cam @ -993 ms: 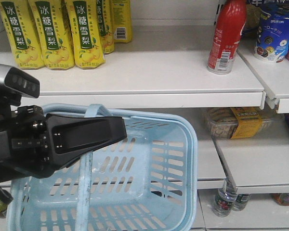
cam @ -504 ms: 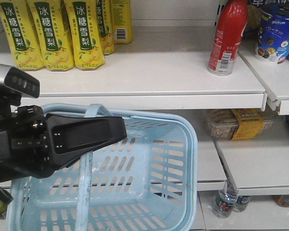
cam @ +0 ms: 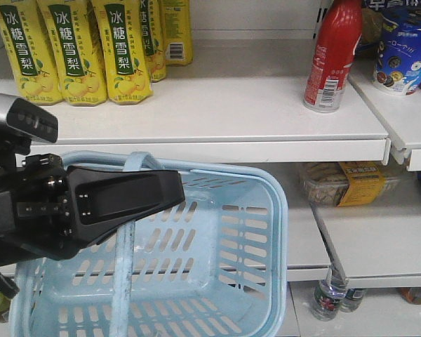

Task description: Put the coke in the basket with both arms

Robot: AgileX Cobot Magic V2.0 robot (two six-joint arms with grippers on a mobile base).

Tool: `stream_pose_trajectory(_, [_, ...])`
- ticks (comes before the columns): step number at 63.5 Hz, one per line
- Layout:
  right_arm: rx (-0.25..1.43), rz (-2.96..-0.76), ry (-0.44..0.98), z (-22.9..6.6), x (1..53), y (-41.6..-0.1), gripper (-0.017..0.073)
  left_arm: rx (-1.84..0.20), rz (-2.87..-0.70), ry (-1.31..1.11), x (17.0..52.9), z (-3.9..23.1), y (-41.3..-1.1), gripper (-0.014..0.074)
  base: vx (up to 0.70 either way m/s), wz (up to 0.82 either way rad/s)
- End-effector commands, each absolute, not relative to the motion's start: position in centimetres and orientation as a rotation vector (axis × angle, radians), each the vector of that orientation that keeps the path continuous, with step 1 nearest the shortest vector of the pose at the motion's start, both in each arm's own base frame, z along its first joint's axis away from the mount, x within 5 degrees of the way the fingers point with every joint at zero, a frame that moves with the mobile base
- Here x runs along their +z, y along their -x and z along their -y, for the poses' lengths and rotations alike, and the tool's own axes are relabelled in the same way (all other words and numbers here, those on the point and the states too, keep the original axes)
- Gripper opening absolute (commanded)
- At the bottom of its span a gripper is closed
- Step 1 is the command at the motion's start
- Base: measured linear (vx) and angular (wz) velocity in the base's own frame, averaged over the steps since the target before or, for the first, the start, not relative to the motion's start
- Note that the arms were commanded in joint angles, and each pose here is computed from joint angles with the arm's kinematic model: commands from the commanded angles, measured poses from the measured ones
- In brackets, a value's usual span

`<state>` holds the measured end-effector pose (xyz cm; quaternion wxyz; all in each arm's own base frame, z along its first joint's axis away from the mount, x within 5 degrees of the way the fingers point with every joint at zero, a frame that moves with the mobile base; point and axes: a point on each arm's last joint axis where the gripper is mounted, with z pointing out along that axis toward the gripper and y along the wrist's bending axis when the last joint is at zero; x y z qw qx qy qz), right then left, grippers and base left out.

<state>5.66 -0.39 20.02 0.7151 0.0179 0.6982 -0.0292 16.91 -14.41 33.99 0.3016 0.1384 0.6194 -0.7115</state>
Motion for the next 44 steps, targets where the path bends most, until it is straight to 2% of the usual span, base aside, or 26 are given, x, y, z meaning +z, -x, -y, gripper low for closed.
stream_pose_trajectory(1, [-0.077, -1.468, -0.025, 0.35, 20.53, -5.55, -0.0005, -2.056, -1.426, -0.474, 36.49, 14.08, -15.36, -0.0006, 0.02, 0.0])
stream_pose_trajectory(44, [-0.077, -1.468, -0.025, 0.35, 20.53, -5.55, -0.0005, -2.056, -1.426, -0.474, 36.49, 14.08, -15.36, -0.0006, 0.02, 0.01])
